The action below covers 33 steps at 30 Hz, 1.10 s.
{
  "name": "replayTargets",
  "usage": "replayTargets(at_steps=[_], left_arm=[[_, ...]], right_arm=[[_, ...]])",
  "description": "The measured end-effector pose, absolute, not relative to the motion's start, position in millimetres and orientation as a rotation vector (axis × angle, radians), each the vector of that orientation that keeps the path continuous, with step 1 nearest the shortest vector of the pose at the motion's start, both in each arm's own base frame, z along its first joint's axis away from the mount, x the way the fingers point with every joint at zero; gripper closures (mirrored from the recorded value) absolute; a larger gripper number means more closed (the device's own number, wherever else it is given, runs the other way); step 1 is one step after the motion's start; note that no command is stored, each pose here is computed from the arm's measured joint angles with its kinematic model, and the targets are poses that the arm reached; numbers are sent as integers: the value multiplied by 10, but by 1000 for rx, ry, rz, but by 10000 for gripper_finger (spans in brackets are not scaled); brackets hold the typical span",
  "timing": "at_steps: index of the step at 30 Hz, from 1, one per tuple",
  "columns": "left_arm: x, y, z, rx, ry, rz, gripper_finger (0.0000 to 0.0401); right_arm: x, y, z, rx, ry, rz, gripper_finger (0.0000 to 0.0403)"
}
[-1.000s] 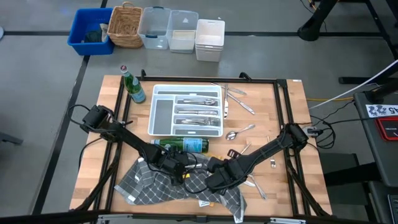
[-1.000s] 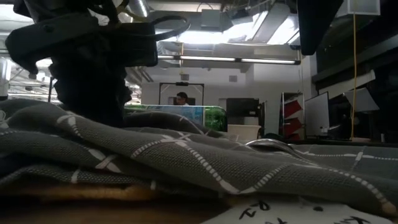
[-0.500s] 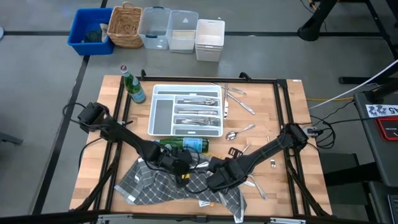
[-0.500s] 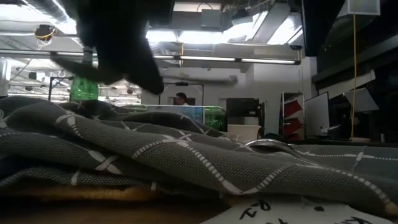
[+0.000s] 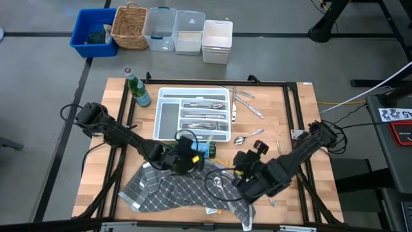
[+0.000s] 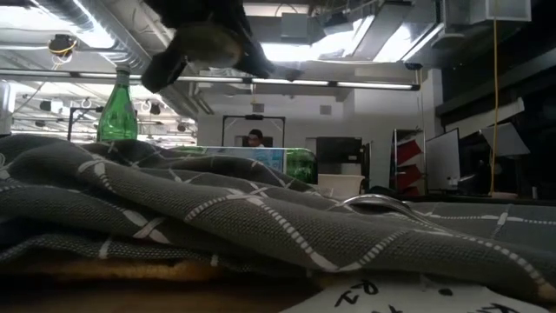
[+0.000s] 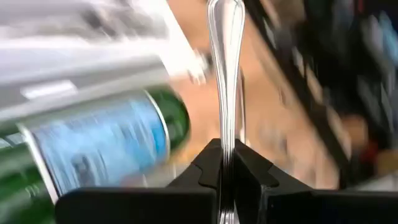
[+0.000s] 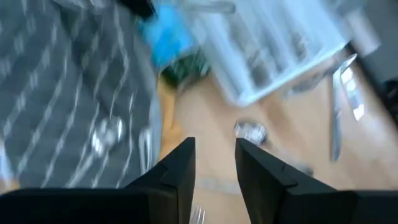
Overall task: Sort silverware
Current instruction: Put the silver fork into the silverware tray
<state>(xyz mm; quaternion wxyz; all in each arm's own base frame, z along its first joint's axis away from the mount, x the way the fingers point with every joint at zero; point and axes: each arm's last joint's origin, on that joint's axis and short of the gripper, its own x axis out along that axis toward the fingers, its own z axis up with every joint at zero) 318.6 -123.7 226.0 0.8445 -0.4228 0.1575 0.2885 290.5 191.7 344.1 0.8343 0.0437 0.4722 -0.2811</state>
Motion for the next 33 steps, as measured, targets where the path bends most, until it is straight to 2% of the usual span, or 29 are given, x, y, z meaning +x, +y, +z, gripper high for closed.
replayTargets(at_steps=[6, 12, 17, 23, 27, 33], left_arm=[[3228, -994, 2302, -1062, -29, 857, 387], [3266, -722, 2336, -1193, -357, 1000, 391], [3307, -481, 2341, -1197, -434, 1066, 385], [3357, -120, 2372, -1180, -544, 1150, 393], [3376, 87, 2396, -1190, -607, 1185, 392], [3375, 269, 2405, -1176, -634, 1224, 386]], right_arm=[[2878, 1825, 3586, 34, 744, -715, 288], [3011, 1599, 3599, 24, 690, -809, 288], [3148, 1284, 3606, 4, 740, -870, 288], [3168, 825, 3731, -36, 902, -837, 288], [3010, 494, 3963, -33, 909, -840, 288], [2517, 107, 4377, 63, 825, -864, 288]])
